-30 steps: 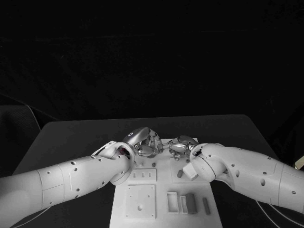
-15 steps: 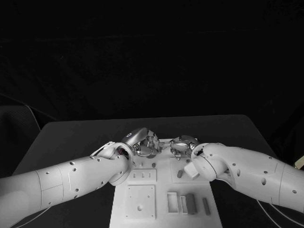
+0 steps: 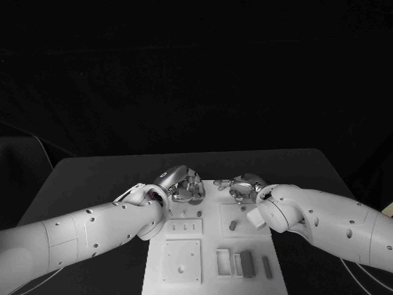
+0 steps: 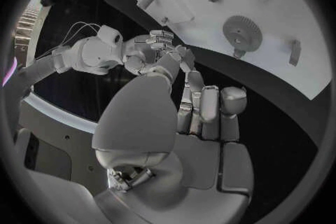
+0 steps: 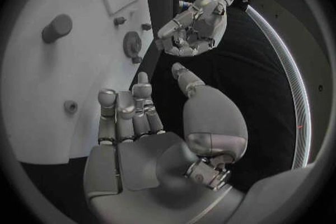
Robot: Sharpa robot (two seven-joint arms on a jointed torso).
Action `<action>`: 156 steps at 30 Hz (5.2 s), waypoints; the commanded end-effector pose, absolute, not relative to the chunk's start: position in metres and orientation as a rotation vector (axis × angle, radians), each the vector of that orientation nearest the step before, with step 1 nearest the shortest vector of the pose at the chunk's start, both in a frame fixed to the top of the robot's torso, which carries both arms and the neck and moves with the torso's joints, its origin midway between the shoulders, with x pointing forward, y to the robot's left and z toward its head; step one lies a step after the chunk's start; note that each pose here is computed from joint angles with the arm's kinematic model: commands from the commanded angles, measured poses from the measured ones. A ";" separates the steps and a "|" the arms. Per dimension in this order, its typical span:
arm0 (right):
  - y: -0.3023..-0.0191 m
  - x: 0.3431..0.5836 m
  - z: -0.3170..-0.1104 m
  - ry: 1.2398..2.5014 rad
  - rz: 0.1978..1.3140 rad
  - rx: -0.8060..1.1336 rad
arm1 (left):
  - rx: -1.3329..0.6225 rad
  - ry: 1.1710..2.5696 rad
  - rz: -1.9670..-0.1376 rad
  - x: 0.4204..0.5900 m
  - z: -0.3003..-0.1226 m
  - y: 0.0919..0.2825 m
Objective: Assemble the parts on the task board
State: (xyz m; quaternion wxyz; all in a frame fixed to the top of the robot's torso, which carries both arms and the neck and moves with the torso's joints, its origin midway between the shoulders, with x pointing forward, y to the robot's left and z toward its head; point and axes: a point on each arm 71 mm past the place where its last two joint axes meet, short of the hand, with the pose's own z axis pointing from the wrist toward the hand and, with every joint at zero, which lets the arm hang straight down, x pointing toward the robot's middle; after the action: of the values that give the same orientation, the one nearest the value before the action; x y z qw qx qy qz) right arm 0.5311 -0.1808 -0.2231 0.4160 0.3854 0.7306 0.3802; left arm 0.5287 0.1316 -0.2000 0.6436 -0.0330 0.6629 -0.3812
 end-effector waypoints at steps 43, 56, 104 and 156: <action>-0.291 0.570 -0.200 1.591 0.816 0.862 | 0.071 1.799 -0.698 0.485 -0.234 0.169; -0.286 0.569 -0.200 1.603 0.823 0.846 | 0.130 1.776 -0.681 0.486 -0.233 0.159; -0.279 0.568 -0.201 1.621 0.834 0.839 | 0.161 1.836 -0.605 0.493 -0.240 0.154; -0.279 0.568 -0.204 1.638 0.832 0.843 | 0.160 1.817 -0.603 0.494 -0.239 0.154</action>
State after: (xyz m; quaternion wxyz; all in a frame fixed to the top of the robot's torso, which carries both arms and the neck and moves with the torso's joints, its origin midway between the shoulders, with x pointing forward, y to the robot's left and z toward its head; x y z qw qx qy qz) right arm 0.5684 -0.2801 -0.2031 0.5350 0.3607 0.6811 0.3461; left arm 0.4939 0.1554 -0.2401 0.5697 0.0665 0.7791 -0.2531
